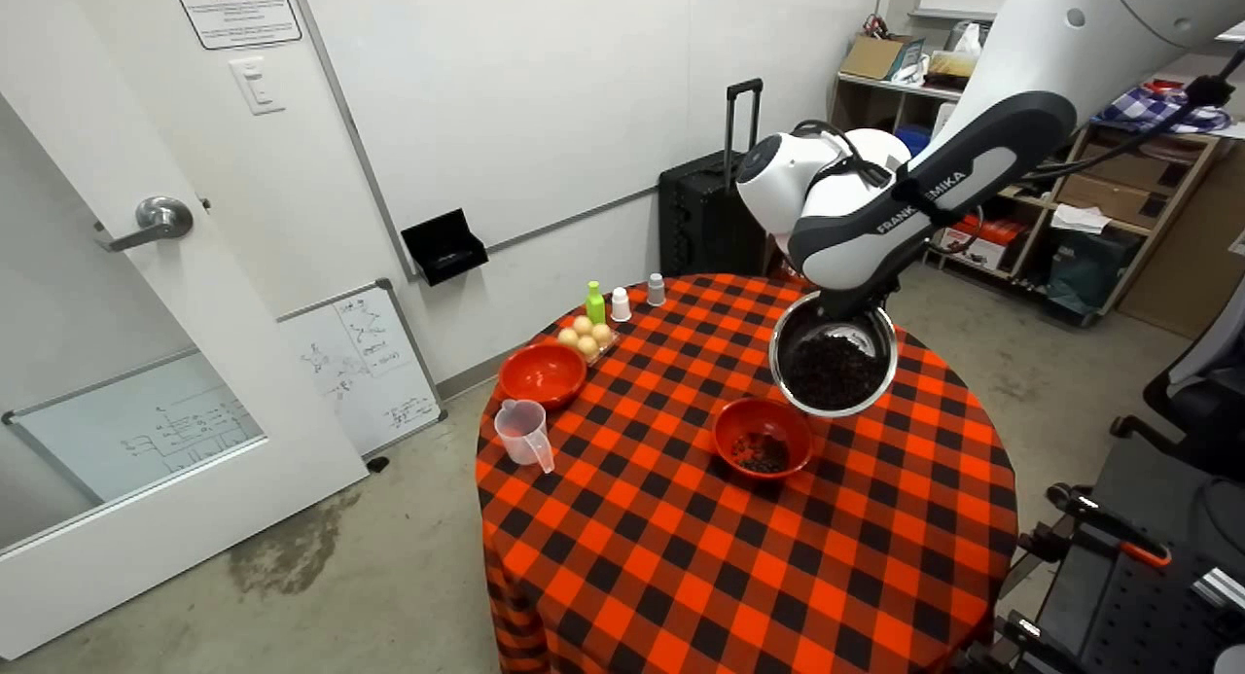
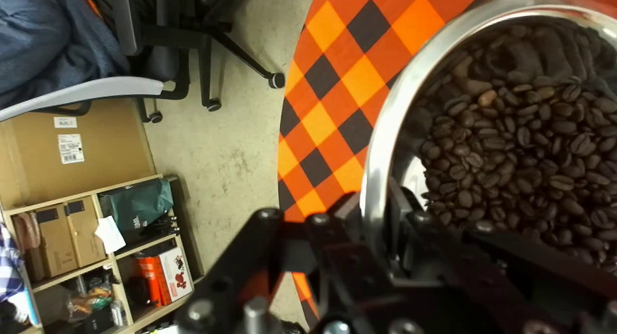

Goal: Pour the contents in the silver bowl into the red bowl

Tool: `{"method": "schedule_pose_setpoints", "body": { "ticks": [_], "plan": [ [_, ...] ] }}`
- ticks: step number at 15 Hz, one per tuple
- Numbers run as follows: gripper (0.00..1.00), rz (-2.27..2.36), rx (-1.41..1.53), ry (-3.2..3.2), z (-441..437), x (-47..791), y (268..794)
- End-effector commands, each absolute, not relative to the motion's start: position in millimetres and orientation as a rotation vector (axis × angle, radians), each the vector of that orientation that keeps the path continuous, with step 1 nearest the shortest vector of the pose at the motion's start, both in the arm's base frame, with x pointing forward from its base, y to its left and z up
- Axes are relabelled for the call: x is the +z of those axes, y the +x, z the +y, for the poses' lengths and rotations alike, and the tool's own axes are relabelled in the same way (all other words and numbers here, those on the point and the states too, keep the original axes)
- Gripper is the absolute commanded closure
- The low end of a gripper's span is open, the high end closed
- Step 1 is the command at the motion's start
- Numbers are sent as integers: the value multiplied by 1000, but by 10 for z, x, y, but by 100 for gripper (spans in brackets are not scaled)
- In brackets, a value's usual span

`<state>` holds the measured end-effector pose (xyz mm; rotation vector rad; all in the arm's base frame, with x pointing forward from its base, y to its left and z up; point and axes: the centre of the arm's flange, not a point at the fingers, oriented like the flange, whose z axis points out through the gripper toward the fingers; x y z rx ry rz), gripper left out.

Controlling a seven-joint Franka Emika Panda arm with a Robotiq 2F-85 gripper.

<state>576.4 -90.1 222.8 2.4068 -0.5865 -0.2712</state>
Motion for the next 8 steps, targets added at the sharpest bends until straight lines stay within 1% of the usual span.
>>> {"method": "schedule_pose_setpoints", "body": {
  "ticks": [1, 8],
  "plan": [
    [98, -597, -207, 2376, -775, 2420, 5721],
    [98, -543, -108, 2319, -413, 2416, 5748]
  ]
}}
